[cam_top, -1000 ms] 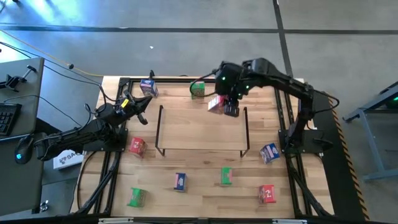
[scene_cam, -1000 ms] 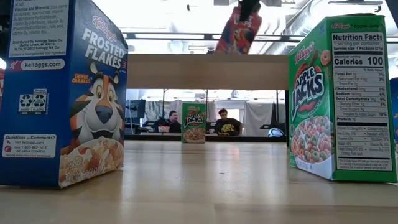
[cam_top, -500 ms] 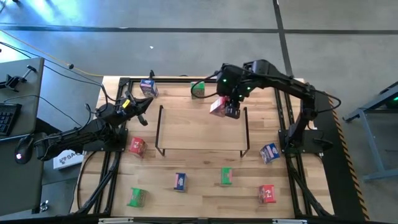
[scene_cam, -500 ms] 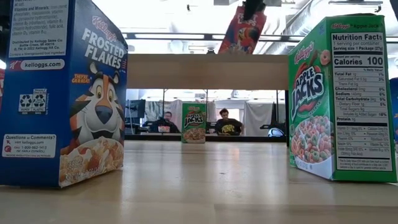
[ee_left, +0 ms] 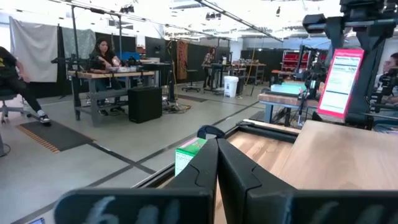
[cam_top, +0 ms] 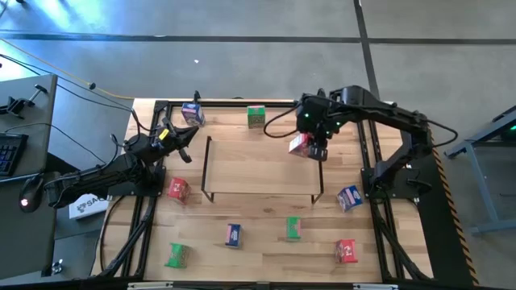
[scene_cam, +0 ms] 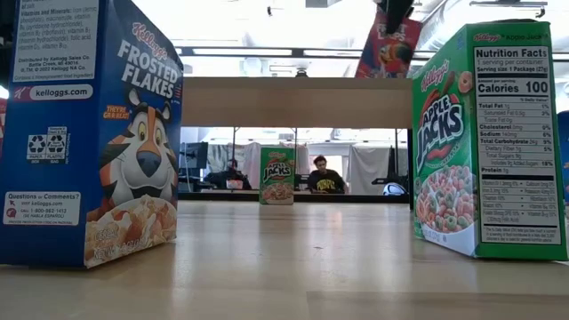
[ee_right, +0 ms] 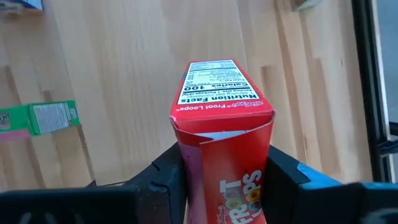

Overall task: Stack cereal on shelf
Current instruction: Put the top right red cereal box on the shelf

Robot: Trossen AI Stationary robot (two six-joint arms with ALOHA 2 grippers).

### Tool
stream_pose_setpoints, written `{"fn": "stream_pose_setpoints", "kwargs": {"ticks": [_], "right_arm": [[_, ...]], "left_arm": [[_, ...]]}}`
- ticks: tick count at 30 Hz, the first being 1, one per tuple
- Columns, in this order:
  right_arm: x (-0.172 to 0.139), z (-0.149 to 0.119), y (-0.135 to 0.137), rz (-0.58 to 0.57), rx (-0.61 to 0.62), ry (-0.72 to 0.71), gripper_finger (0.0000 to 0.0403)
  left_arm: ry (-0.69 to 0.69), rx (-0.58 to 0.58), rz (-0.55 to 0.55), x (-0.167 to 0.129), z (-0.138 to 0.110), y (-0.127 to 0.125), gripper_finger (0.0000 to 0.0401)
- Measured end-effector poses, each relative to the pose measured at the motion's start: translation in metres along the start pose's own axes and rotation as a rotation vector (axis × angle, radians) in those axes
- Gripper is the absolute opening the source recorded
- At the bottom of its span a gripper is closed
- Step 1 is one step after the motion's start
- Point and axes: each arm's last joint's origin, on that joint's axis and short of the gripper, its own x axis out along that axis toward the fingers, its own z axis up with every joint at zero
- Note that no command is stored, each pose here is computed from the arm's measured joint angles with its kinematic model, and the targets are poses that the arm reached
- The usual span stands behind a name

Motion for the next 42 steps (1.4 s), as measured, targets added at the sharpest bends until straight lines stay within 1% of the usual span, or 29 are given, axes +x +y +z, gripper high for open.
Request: {"fn": "stream_pose_setpoints", "kwargs": {"ticks": [4,9,13,18,23,28,35,42], "right_arm": [[0.008,0.001,0.001,-0.019,-0.004,0.031,0.0144],[0.017,0.001,0.001,-0.019,-0.006,0.067,0.0177],[0.017,0.001,0.0,-0.039,-0.006,0.063,0.02],[0.016,0.001,-0.001,-0.074,-0.01,0.063,0.0216],[0.016,0.001,-0.002,-0.107,-0.011,0.063,0.0221],[0.016,0.001,0.0,-0.114,-0.02,0.061,0.0221],[0.016,0.003,0.011,-0.106,-0.063,0.042,0.022],[0.015,0.003,0.018,-0.155,-0.12,0.026,0.022]], "left_arm": [[-0.014,-0.002,0.0,0.0,0.001,0.0,0.0],[-0.022,0.006,0.0,0.0,0.002,0.0,0.0],[-0.021,0.009,0.004,0.0,0.002,0.0,0.0],[-0.021,0.009,0.008,0.0,0.002,0.0,0.0],[-0.021,0.009,0.008,0.0,0.002,0.0,0.0],[-0.021,0.009,0.008,0.0,0.002,0.0,0.0],[-0.021,0.009,0.008,0.0,0.002,0.0,0.0],[-0.02,0.023,0.01,0.0,0.002,0.0,0.0]]}}
